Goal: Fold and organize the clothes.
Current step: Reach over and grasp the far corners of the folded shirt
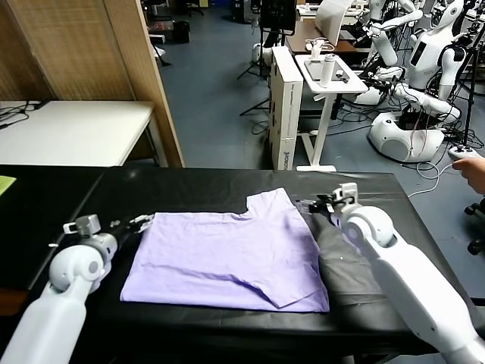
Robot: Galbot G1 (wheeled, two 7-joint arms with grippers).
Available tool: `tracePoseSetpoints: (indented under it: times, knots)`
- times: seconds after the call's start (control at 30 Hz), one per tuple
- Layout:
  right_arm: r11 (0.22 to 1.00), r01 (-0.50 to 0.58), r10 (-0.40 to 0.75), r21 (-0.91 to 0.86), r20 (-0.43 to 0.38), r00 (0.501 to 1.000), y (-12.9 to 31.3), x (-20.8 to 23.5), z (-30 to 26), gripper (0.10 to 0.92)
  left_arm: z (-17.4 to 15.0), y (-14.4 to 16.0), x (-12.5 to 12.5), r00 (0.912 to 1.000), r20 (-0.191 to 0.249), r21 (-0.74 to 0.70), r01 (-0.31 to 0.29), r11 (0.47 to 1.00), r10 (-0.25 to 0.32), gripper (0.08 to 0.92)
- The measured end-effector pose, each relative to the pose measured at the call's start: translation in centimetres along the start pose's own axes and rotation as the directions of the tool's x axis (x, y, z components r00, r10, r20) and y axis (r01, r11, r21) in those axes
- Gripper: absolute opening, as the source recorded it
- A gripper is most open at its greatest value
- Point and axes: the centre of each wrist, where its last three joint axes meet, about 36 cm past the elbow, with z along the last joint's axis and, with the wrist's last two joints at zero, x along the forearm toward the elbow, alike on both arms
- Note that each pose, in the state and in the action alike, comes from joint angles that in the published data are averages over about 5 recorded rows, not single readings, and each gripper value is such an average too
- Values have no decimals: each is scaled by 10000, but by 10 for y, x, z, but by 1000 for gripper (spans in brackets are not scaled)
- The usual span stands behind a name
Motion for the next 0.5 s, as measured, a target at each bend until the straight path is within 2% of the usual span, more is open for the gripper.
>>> tracePoseSetpoints:
  times: [0.2, 0.5]
  knots:
    - [10000, 1, -3, -77, -279, 9996, 4, -14, 4, 907, 3, 1, -14, 9997, -178, -18, 158, 9999, -159, 907]
    - [9999, 125, -128, -64, -440, 9989, 11, -18, 11, 906, 7, -9, -24, 9997, -244, -104, 5, 9999, -7, 901]
